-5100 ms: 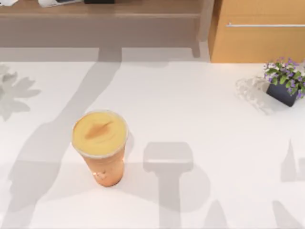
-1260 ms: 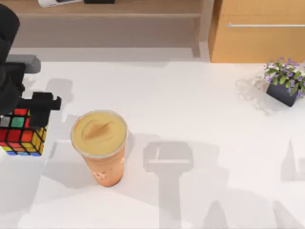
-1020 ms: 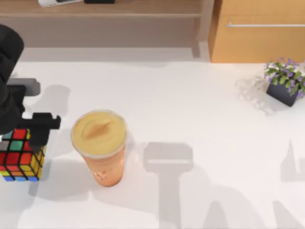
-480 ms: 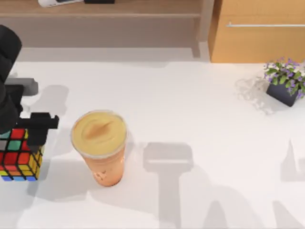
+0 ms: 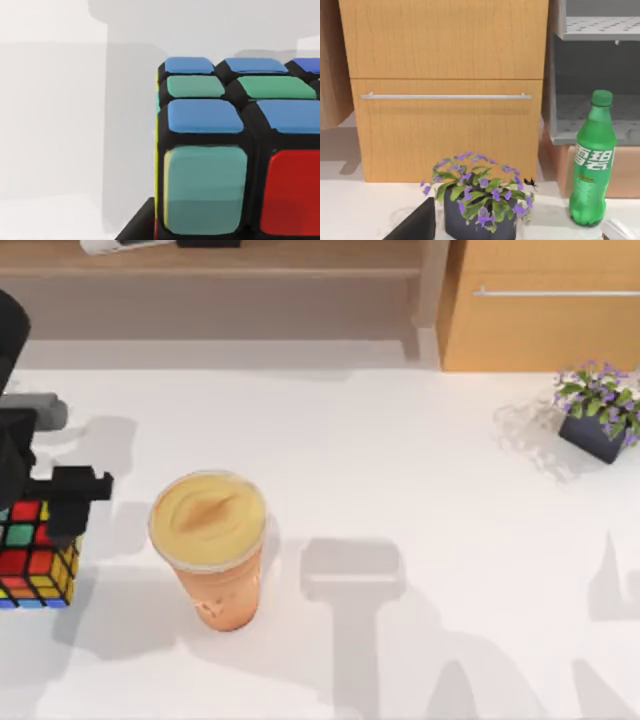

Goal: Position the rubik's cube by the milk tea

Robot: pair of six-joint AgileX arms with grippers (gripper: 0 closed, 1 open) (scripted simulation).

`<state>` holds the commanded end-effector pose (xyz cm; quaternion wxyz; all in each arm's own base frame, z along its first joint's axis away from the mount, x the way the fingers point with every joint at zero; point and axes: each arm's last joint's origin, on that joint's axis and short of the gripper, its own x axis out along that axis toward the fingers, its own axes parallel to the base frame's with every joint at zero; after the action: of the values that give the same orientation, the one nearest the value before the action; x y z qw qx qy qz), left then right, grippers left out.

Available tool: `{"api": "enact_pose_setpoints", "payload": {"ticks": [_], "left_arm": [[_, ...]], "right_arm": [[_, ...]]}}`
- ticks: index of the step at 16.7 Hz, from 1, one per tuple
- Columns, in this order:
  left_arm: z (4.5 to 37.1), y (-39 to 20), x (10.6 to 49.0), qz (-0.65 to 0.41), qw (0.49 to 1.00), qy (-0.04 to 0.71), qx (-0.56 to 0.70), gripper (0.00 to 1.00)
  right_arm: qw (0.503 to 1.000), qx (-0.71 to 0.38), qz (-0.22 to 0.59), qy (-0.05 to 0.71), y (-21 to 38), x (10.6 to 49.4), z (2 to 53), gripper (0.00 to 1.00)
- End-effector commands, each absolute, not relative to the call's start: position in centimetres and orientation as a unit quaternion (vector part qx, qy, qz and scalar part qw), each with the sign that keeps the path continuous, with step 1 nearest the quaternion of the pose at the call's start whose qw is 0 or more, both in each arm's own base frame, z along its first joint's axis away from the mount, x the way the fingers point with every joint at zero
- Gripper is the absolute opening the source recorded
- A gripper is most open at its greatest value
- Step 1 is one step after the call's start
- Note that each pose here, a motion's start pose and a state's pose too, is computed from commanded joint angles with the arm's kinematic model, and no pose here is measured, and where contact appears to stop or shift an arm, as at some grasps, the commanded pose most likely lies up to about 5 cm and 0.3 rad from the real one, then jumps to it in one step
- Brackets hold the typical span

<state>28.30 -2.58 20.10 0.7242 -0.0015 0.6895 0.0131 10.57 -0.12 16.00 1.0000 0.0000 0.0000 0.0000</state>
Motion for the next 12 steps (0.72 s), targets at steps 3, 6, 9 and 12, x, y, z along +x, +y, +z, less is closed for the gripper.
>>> {"api": "enact_pose_setpoints", "payload": {"ticks": [3,6,9,12], "left_arm": [[20.1,-2.6,28.4,0.012,0.730,0.683,-0.003,0.00],[19.8,-2.8,28.4,0.008,0.732,0.681,-0.003,0.00],[19.0,-3.2,28.4,0.001,0.725,0.688,0.000,0.00],[17.5,-3.6,28.1,-0.004,0.707,0.707,0.004,0.00]], "right_arm": [[1.000,0.000,0.000,0.000,-0.1,10.6,16.0,1.00],[1.000,0.000,0.000,0.000,-0.1,10.6,16.0,1.00],[1.000,0.000,0.000,0.000,-0.1,10.6,16.0,1.00],[1.000,0.000,0.000,0.000,-0.1,10.6,16.0,1.00]]}}
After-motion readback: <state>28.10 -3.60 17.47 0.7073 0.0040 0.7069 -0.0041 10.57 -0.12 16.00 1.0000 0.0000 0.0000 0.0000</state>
